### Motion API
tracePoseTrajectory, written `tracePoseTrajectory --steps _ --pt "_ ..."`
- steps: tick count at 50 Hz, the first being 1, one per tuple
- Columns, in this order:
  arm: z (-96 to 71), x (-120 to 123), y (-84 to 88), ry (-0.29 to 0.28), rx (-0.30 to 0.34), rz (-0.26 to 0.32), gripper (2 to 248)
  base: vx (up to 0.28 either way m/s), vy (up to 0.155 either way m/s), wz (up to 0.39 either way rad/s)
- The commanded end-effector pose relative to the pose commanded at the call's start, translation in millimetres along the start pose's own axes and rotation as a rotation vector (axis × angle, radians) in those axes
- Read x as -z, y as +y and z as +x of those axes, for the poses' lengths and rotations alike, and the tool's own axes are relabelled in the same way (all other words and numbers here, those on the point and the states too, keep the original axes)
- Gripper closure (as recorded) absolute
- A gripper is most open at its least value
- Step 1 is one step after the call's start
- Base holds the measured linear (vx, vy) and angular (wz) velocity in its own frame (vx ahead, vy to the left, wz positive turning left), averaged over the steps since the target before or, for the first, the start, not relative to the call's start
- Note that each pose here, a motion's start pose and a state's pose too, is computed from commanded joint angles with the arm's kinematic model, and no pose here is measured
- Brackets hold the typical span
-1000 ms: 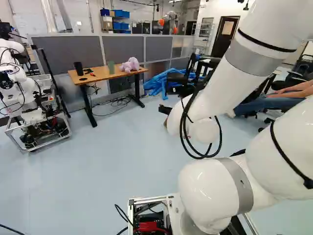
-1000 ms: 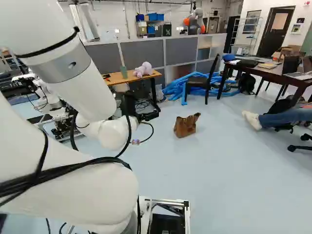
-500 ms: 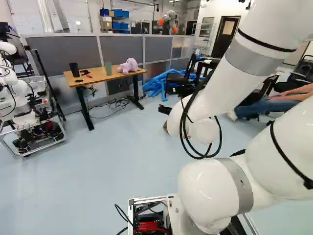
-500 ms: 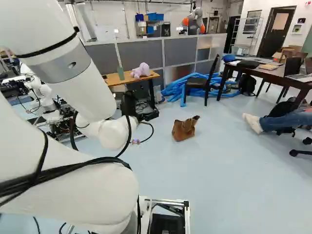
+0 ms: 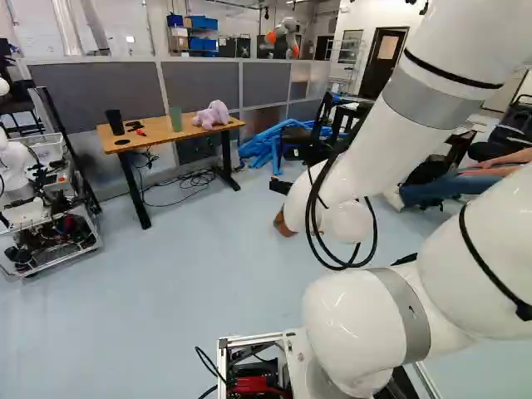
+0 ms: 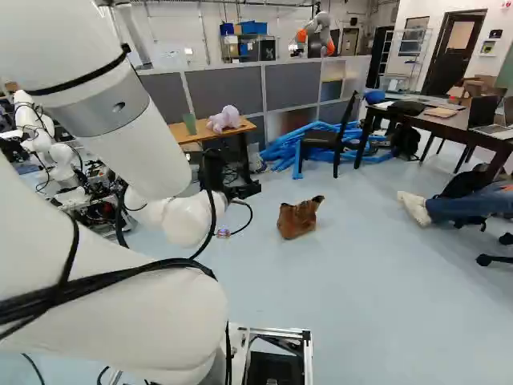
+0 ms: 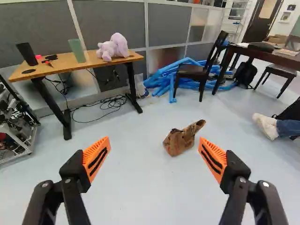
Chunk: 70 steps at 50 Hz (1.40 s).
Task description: Pick up the bag on the ground and place it on the table
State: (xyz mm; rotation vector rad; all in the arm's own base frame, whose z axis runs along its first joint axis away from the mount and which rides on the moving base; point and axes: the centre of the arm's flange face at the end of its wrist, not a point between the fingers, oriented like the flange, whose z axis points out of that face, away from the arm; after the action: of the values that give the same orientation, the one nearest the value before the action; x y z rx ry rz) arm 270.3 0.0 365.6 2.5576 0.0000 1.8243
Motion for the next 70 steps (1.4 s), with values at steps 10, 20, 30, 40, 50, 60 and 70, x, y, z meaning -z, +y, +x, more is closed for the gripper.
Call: tracePoseTrajectory --steps 10,20,30,40,50,60,70 --pt "0.0 0.0 0.0 0.0 0.0 0.0 3 0.163 -0.086 -0.005" --pt "0.0 0.0 0.0 0.0 0.0 0.0 3 0.186 -0.089 -0.001" --pt "0.0 0.0 0.0 0.0 0.0 0.0 3 0.191 -0.091 -0.002" --pt "0.0 0.0 0.0 0.0 0.0 0.0 3 0.191 -0.088 -0.002" --pt "0.0 0.0 0.0 0.0 0.0 0.0 3 0.198 -0.089 -0.001" --pt "0.0 0.0 0.0 0.0 0.0 0.0 3 0.194 -0.089 0.002" --pt "0.0 0.0 0.0 0.0 0.0 0.0 3 0.197 -0.089 0.002"
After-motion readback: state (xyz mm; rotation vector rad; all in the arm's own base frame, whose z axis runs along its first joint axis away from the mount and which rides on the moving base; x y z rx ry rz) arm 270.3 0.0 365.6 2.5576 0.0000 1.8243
